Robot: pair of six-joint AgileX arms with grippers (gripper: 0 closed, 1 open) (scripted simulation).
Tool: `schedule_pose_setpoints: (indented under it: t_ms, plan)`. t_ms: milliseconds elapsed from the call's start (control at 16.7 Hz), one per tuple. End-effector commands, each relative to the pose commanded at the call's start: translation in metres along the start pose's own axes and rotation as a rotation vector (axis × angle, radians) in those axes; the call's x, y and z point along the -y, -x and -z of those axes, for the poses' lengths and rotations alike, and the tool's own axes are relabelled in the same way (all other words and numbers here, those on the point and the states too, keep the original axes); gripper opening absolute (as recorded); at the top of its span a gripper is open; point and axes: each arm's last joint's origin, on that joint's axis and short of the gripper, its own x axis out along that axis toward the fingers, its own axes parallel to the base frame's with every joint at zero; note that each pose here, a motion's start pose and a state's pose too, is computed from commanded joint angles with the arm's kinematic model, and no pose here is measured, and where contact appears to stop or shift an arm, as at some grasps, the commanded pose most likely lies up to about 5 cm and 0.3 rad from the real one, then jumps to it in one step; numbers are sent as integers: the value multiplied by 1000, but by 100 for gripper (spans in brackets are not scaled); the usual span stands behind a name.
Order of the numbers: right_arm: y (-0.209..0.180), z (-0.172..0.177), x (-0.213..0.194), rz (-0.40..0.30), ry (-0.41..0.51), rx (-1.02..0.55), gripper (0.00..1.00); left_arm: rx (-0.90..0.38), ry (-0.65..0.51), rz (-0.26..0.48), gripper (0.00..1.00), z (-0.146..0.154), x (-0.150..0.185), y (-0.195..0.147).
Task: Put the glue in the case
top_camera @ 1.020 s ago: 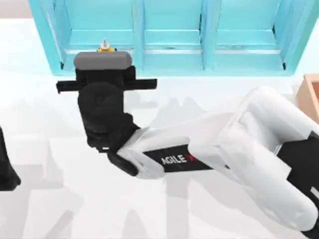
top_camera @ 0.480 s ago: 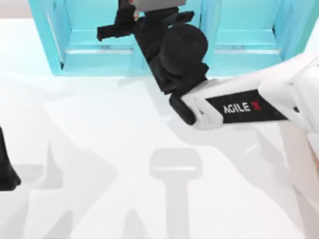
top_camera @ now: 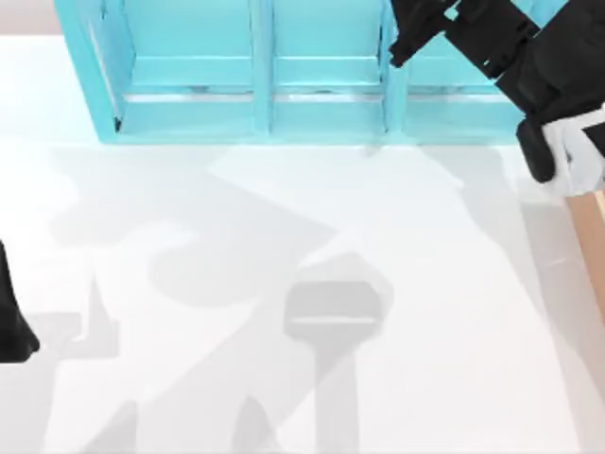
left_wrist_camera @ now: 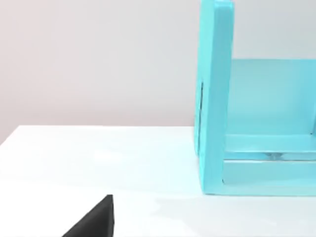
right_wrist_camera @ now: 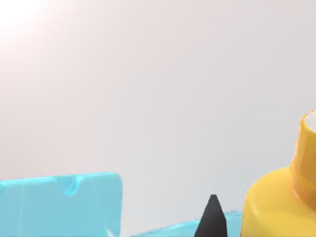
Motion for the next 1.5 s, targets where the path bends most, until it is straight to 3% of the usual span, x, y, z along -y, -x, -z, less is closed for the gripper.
schedule_pose_setpoints:
  t_ms: [180, 420, 660, 960, 1200, 1500]
  plan:
    - [63, -11, 53, -87, 65, -72, 0, 0, 0, 0, 100, 0, 0, 0]
    - [167, -22, 106, -128, 102, -209, 0, 0, 0, 0, 100, 0, 0, 0]
    - [274, -34, 124, -106, 75, -326, 0, 0, 0, 0, 100, 0, 0, 0]
    - [383, -49, 108, -30, -1, -392, 0, 0, 0, 0, 100, 0, 0, 0]
    - [437, -56, 85, 29, -51, -393, 0, 0, 0, 0, 100, 0, 0, 0]
    - [454, -58, 76, 50, -66, -387, 0, 0, 0, 0, 100, 0, 0, 0]
